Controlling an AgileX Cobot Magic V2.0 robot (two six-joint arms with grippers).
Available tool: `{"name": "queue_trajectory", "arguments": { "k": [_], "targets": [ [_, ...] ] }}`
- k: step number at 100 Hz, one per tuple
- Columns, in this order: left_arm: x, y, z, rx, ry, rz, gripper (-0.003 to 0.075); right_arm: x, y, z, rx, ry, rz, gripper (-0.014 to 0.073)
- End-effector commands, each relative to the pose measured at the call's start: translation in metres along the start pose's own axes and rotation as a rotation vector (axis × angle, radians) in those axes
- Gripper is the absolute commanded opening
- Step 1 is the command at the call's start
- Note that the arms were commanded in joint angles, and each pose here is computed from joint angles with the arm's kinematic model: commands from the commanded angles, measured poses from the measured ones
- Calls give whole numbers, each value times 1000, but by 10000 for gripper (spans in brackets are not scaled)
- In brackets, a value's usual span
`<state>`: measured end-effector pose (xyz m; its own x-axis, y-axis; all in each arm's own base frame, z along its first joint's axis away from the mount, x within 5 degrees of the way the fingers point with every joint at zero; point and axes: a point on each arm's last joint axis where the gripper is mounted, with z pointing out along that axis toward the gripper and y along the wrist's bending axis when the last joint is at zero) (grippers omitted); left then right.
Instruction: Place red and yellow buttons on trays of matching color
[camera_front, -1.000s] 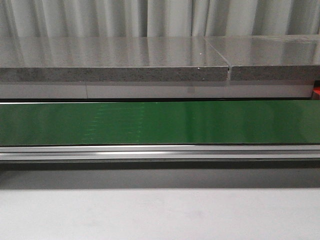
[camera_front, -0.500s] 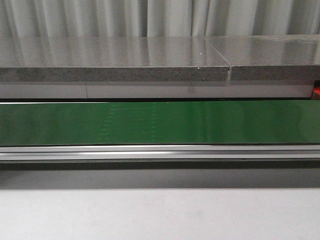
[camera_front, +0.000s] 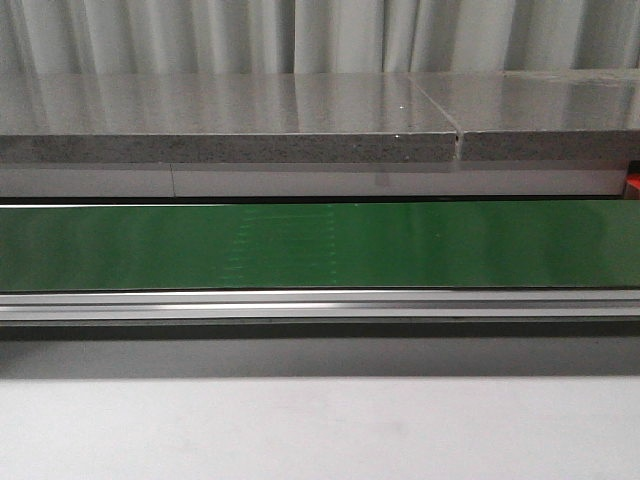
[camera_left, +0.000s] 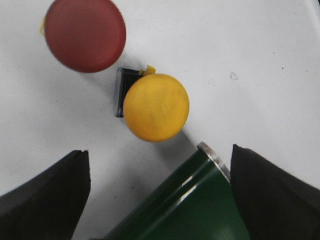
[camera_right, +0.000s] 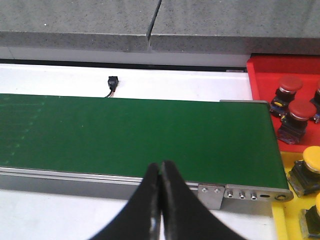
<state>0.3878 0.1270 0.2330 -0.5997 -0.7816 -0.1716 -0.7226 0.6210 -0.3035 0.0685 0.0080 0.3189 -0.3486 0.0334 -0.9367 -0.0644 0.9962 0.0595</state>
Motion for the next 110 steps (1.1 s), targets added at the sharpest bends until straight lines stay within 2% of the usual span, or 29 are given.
{"name": "queue_trajectory", "arguments": {
  "k": [1,18,41,65,75,96,110],
  "targets": [
    [-12,-11,-18,58,-61,-23,561,-12,0,-3,9,-85,-13,-66],
    [-25,-15,0,39,-37,-21,545,-12,0,-3,9,-85,-13,-66],
    [-28,-14,18,12,8,-24,534,-12,0,-3,9,-85,-13,-66],
    [-28,-13,18,12,9,-23,311,-12,0,-3,9,-85,-13,-66],
    [-27,-13,18,11,11,-23,255,-12,0,-3,9,-85,-13,-66],
    [-26,-13,4,-3,-7,2,247,-12,0,-3,9,-85,-13,-66],
    [-24,-13,-26,-28,-65,135,247,-12,0,-3,9,-85,-13,-66]
  ]
}}
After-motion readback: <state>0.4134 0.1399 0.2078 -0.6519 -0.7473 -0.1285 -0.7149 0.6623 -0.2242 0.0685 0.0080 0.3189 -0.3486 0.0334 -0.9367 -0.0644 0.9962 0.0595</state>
